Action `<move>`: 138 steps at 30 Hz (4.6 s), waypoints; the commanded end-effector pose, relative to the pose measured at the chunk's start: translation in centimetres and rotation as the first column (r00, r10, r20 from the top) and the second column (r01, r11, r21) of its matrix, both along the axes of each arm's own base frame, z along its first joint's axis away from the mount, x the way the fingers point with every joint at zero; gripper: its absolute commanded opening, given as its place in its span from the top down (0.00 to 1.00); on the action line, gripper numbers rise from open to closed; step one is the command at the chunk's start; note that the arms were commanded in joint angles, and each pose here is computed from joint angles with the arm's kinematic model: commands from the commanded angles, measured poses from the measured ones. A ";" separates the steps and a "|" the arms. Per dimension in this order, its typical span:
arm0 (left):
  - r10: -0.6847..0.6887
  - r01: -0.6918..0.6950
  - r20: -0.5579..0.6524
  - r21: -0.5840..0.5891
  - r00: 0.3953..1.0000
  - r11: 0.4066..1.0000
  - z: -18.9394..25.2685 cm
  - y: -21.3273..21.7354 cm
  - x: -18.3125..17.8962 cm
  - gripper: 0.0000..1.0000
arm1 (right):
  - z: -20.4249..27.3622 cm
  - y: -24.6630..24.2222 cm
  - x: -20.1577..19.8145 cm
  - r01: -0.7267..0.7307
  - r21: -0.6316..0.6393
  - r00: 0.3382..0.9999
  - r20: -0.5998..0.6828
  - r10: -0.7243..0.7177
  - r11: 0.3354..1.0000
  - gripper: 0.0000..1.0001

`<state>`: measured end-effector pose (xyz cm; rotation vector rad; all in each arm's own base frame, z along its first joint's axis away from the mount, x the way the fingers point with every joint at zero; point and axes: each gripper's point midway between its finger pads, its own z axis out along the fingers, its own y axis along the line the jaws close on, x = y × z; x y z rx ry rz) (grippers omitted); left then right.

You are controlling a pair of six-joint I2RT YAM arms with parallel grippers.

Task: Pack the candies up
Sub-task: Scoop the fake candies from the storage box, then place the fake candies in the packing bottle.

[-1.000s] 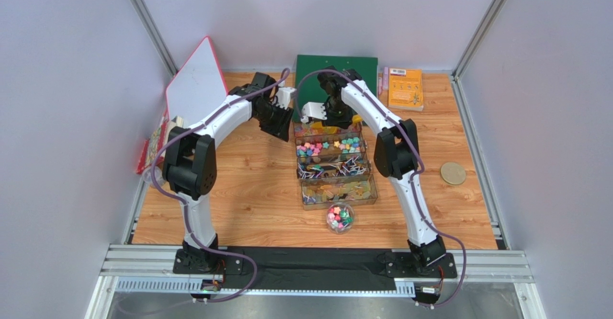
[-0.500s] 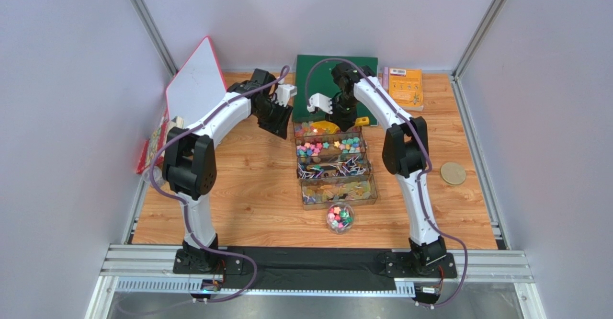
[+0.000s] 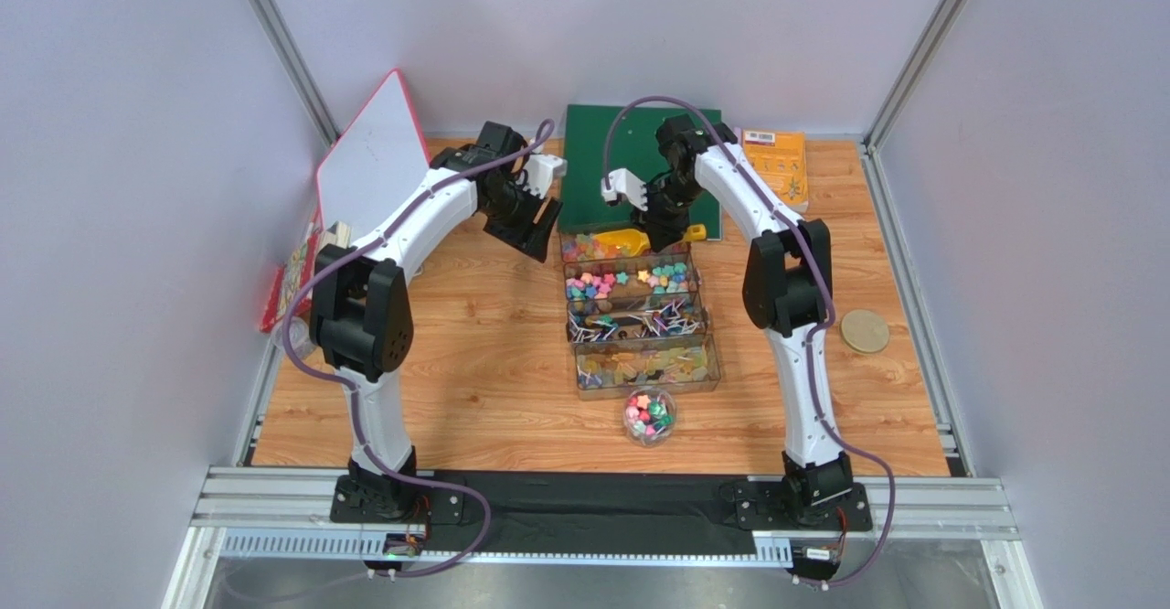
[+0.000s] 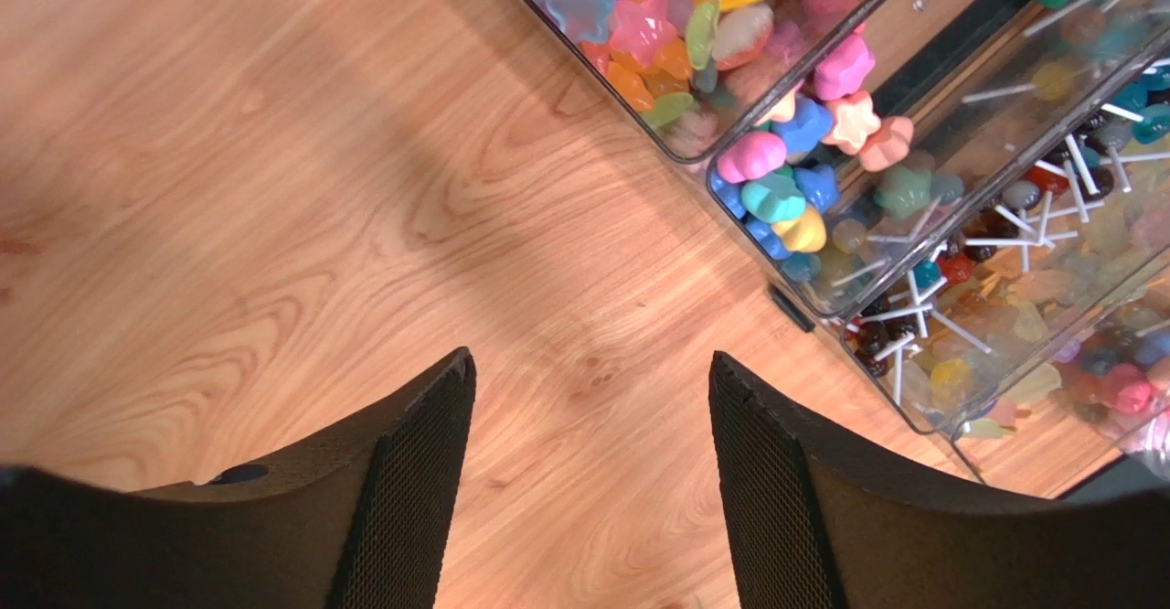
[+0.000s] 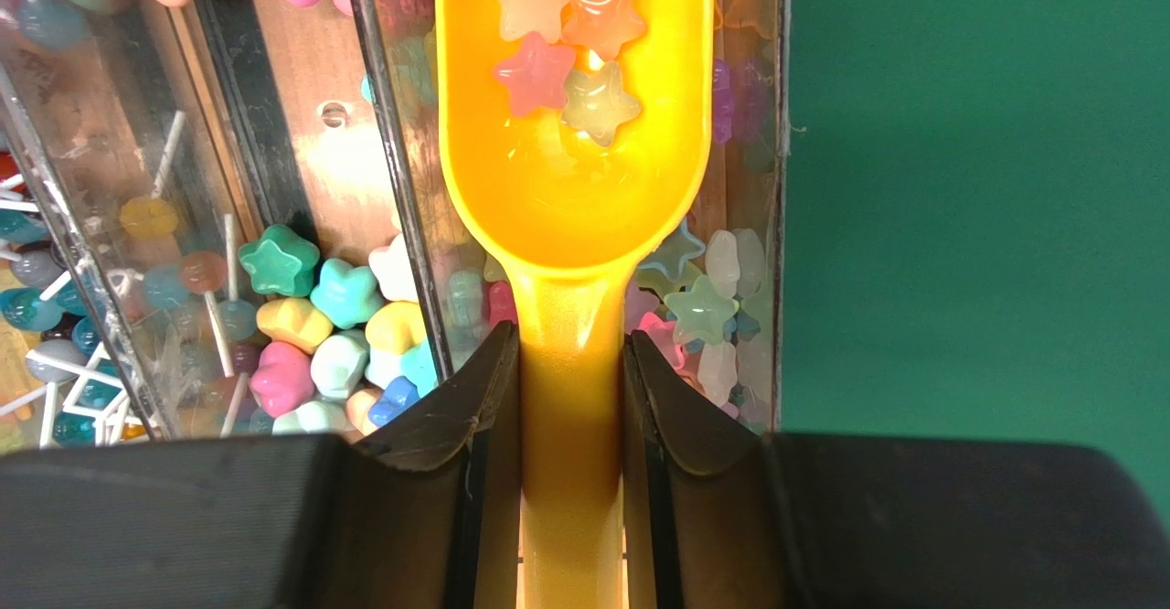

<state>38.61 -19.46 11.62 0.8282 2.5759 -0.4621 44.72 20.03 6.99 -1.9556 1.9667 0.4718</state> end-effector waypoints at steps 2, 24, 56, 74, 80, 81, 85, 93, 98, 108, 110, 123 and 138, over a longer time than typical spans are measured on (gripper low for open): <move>-0.013 0.012 0.036 0.044 0.999 0.999 1.2 1.0 0.8 0.30 | 2.3 -1.3 -9.2 -0.021 0.016 0.939 -0.344 0.026 1.000 1.00; -0.075 0.063 0.076 0.155 0.994 0.986 2.0 3.1 2.6 0.30 | 3.6 0.0 -8.4 0.140 0.292 0.952 -0.304 -0.047 0.946 1.00; -0.038 -0.021 0.263 0.220 0.964 0.975 9.5 7.1 -3.2 0.21 | 13.6 -5.0 -20.1 0.093 0.396 0.995 -0.014 -0.096 0.914 1.00; -0.128 0.064 0.277 0.230 0.952 0.971 9.0 8.2 -8.8 0.37 | 8.6 -11.9 -34.4 -0.059 0.102 0.998 -0.014 0.061 0.993 1.00; -0.126 0.052 0.309 0.237 0.943 0.970 9.5 8.2 -7.9 0.37 | 8.5 -13.7 -36.0 -0.096 0.008 0.995 -0.010 0.096 0.995 1.00; -0.124 0.048 0.314 0.239 0.941 0.970 9.6 8.3 -7.8 0.37 | 8.6 -13.9 -36.0 -0.099 0.001 0.995 0.009 0.099 0.995 1.00; -0.119 0.036 0.337 0.241 0.934 0.970 10.2 8.3 -7.3 0.36 | 8.5 -14.3 -36.3 -0.139 -0.037 0.990 0.032 0.140 0.990 1.00; -0.113 0.026 0.337 0.252 0.935 0.967 9.8 8.5 -7.2 0.36 | 8.1 -13.4 -37.0 -0.246 -0.048 0.969 -0.002 0.246 0.968 1.00; -0.111 0.018 0.342 0.264 0.933 0.964 9.8 8.7 -7.0 0.36 | 7.2 -13.7 -37.5 -0.343 -0.118 0.939 -0.027 0.342 0.932 1.00; -0.105 0.007 0.353 0.267 0.930 0.964 10.0 9.0 -6.8 0.35 | 6.6 -14.4 -36.1 -0.423 -0.249 0.900 -0.004 0.436 0.871 1.00; -0.103 0.005 0.355 0.266 0.929 0.964 10.0 9.0 -6.7 0.35 | 6.9 -14.4 -35.7 -0.432 -0.280 0.891 0.012 0.453 0.857 1.00; -0.092 -0.007 0.374 0.253 0.923 0.967 10.5 8.7 -5.9 0.34 | 7.5 -14.4 -34.5 -0.456 -0.466 0.836 0.069 0.545 0.758 1.00; -0.076 -0.015 0.376 0.234 0.924 0.972 10.8 8.1 -5.1 0.33 | 8.7 -13.7 -33.6 -0.400 -0.541 0.830 0.127 0.543 0.740 1.00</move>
